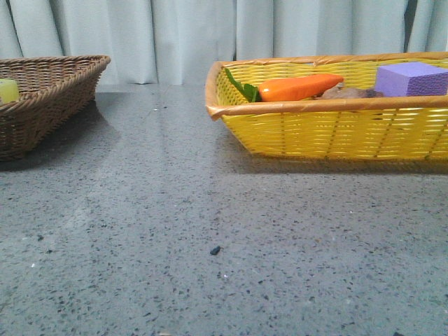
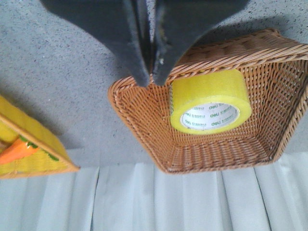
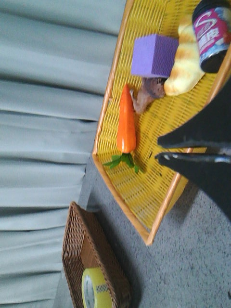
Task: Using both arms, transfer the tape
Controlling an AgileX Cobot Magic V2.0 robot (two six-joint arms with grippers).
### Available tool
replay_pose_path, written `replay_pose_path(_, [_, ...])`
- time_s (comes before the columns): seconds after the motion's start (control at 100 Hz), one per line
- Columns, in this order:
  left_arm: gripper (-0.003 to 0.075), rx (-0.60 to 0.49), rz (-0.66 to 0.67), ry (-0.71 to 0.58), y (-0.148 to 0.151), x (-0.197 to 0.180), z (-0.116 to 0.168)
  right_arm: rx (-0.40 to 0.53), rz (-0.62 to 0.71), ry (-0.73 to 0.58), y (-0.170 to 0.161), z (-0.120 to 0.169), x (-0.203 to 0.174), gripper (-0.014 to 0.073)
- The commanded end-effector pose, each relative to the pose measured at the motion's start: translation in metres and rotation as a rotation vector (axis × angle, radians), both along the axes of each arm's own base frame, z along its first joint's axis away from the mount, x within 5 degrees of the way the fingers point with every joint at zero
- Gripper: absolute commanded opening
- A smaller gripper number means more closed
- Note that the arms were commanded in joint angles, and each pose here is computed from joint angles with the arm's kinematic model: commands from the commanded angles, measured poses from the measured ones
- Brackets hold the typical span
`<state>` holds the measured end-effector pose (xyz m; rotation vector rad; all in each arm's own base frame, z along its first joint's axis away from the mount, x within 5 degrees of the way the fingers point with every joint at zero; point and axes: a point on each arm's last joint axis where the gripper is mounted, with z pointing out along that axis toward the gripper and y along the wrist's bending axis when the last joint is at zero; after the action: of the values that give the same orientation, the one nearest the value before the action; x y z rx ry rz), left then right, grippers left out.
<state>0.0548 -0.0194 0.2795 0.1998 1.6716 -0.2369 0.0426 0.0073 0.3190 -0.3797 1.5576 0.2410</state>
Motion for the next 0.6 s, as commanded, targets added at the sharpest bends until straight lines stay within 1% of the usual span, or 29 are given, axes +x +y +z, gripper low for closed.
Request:
replay_pose_path(0.0, [-0.0021,-0.055,0.018,-0.11,0.002,-0.006,0.01,0.022,-0.008,-0.096,-0.002,0.006,-0.005,-0.0056])
replay_pose_path(0.16, [-0.002,-0.064,0.02,-0.157,0.004,-0.015,0.002,0.018,-0.05,-0.134,-0.009,-0.008,-0.013,-0.0056])
replay_pose_path(0.32, [-0.002,-0.069,0.022,-0.173,0.005,-0.018,-0.007,-0.005,-0.07,-0.176,-0.013,-0.021,-0.018,-0.0056])
replay_pose_path(0.59, [-0.002,-0.117,0.01,-0.17,0.004,-0.019,-0.008,-0.019,-0.083,-0.163,-0.014,-0.023,-0.017,-0.0056])
